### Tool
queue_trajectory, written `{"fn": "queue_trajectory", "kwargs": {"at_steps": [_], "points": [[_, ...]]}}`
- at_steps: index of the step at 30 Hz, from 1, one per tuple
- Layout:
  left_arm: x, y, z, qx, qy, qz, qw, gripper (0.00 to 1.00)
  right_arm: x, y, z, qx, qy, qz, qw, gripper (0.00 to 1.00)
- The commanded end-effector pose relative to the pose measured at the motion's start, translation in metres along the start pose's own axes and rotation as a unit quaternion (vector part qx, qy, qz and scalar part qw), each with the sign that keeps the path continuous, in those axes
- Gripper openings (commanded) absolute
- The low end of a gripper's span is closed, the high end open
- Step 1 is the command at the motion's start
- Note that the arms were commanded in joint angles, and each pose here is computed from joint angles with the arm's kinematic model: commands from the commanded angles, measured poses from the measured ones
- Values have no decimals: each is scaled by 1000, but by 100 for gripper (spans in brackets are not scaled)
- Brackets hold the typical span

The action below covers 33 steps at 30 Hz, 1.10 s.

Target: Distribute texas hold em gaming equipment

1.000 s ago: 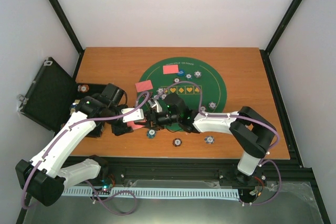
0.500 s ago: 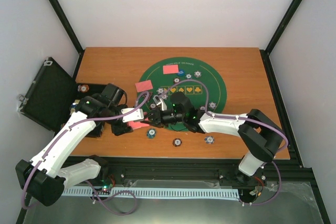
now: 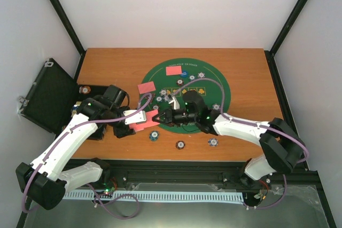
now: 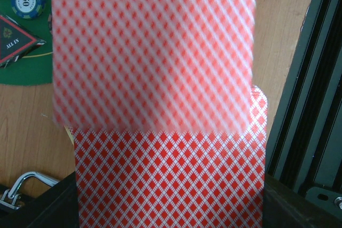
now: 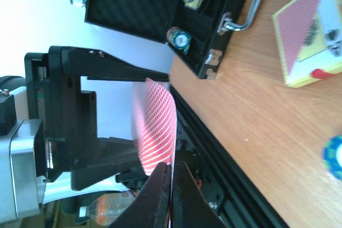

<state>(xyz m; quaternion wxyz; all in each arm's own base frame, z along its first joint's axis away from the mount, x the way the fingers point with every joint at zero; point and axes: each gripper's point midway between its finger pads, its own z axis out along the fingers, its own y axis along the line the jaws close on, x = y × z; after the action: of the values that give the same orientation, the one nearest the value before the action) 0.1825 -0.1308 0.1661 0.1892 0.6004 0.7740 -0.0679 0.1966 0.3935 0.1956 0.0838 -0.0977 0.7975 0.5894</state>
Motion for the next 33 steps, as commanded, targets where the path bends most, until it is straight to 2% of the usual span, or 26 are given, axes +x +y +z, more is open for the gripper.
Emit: {"fn": "queue_trajectory", "kwargs": {"at_steps": [1, 9, 14, 19, 33], "points": [[-5, 4, -6, -10, -10, 13, 1000, 11, -4, -24, -28, 38, -15, 5, 999, 3], [-6, 4, -6, -9, -11, 14, 1000, 11, -31, -98, -112, 123, -62, 49, 989, 3], [-8, 5, -7, -7, -14, 14, 1000, 11, -43, -144, -146, 191, -69, 68, 977, 3], [-8, 5, -7, -8, -12, 15, 1000, 11, -60, -168, -159, 232, -68, 71, 968, 3], [-6, 4, -9, -11, -10, 18, 1000, 11, -91, -211, -149, 280, -31, 76, 956, 3]]}}
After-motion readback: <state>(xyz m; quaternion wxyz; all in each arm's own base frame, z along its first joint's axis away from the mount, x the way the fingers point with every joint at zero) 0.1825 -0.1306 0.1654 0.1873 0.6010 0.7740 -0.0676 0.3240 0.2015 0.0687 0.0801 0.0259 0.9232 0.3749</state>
